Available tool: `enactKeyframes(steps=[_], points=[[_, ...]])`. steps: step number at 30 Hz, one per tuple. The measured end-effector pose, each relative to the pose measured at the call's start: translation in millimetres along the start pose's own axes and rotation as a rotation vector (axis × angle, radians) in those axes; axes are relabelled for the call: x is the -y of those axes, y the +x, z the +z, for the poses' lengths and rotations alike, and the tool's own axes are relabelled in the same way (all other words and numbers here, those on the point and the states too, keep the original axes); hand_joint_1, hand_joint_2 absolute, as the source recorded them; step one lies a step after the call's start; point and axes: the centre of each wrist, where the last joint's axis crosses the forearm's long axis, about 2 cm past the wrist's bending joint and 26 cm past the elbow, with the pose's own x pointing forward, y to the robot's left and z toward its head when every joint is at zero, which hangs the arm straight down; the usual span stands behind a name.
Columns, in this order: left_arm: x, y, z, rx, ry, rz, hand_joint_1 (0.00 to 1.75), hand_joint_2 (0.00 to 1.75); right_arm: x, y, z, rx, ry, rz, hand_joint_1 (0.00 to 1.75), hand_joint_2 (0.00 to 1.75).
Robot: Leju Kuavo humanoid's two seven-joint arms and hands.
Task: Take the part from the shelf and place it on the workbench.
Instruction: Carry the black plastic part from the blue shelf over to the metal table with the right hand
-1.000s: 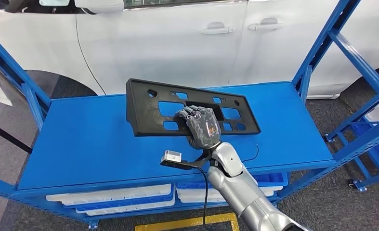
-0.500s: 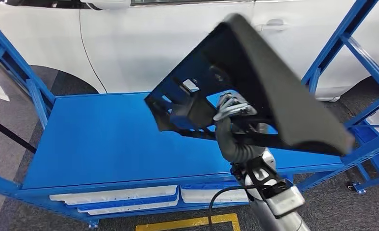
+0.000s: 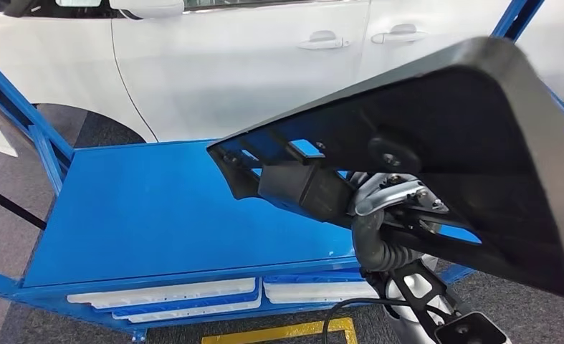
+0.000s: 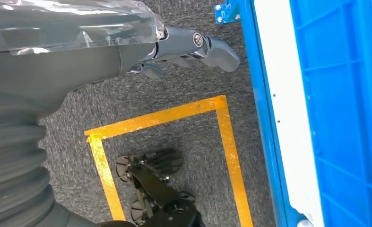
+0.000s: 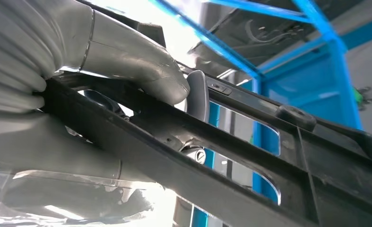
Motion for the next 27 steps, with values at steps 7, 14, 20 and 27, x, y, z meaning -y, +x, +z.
enactKeyframes(steps=[7, 14, 20, 27], points=[[-0.3, -0.4, 0.4, -0.001, 0.003, 0.004, 0.00, 1.75, -0.4, 8.1, -7.2, 0.028, 0.027, -0.195, 1.75, 1.75], [-2.6, 1.1, -1.0, 0.001, 0.045, 0.006, 0.00, 1.75, 1.2, 4.7, -17.0, 0.013, 0.048, -0.389, 1.75, 1.75], [-3.6, -2.5, 2.3, -0.149, 0.095, -0.004, 0.00, 1.75, -7.9, -10.1, 16.3, -0.188, 0.126, -0.621, 1.75, 1.75], [-2.9, -3.8, 3.5, -0.186, 0.095, -0.010, 0.00, 1.75, -7.9, -16.8, 37.9, -0.302, 0.150, -0.732, 1.75, 1.75]])
